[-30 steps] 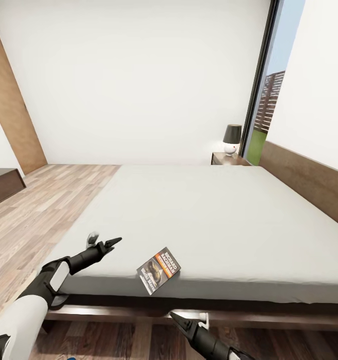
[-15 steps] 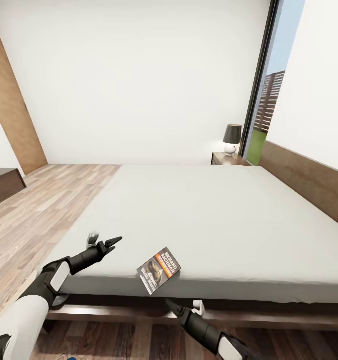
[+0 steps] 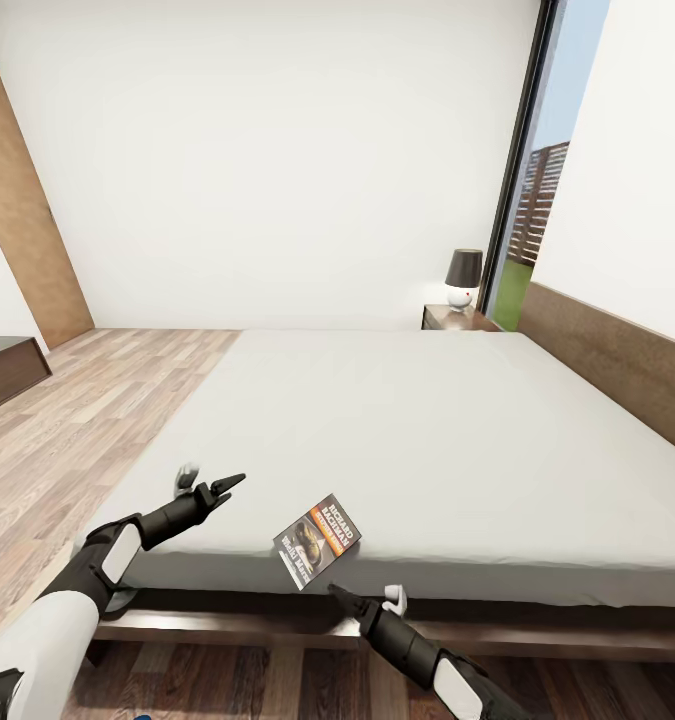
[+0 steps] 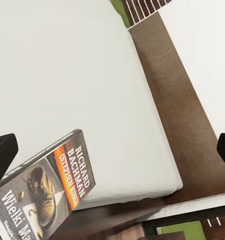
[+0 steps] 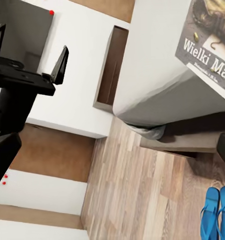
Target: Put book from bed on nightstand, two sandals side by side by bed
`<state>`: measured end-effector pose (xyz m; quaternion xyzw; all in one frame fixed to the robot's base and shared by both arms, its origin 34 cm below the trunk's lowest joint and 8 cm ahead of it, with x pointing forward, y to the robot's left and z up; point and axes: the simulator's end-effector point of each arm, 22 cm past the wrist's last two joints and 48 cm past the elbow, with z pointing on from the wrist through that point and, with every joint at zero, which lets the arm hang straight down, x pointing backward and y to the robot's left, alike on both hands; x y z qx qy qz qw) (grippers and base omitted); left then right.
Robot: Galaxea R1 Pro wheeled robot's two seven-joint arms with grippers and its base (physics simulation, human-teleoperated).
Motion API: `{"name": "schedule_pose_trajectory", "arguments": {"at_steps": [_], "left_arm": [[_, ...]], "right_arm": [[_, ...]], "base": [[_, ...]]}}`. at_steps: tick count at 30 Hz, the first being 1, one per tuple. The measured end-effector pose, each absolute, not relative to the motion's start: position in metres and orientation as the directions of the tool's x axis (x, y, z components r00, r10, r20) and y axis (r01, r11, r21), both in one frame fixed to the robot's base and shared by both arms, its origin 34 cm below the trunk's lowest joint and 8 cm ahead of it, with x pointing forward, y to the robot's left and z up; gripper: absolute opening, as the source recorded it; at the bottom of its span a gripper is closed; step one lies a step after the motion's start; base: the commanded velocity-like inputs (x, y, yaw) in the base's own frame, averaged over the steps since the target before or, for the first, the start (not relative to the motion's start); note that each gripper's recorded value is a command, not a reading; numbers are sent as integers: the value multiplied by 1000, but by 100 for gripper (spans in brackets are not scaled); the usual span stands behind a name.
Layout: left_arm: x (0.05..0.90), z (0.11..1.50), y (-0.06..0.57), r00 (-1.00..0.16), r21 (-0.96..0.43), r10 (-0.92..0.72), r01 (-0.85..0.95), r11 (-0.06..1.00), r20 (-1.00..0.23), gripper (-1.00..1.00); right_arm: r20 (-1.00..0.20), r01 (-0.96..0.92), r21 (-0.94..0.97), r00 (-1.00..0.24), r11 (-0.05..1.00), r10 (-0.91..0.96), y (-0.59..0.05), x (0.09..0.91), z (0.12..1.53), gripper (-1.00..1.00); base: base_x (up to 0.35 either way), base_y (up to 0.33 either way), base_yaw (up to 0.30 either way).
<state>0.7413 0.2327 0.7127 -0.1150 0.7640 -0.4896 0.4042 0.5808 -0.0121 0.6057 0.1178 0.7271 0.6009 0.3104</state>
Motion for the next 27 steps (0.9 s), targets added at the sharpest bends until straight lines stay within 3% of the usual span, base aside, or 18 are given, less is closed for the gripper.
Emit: {"name": "schedule_pose_trajectory", "arguments": {"at_steps": [27], "left_arm": [[737,683,225,-649,-841,-569,221,494,-505,100]], "right_arm": [[-295,-192,954,-753,231,589,-20,586,584,100]], "base": [[0,0,0]]}}
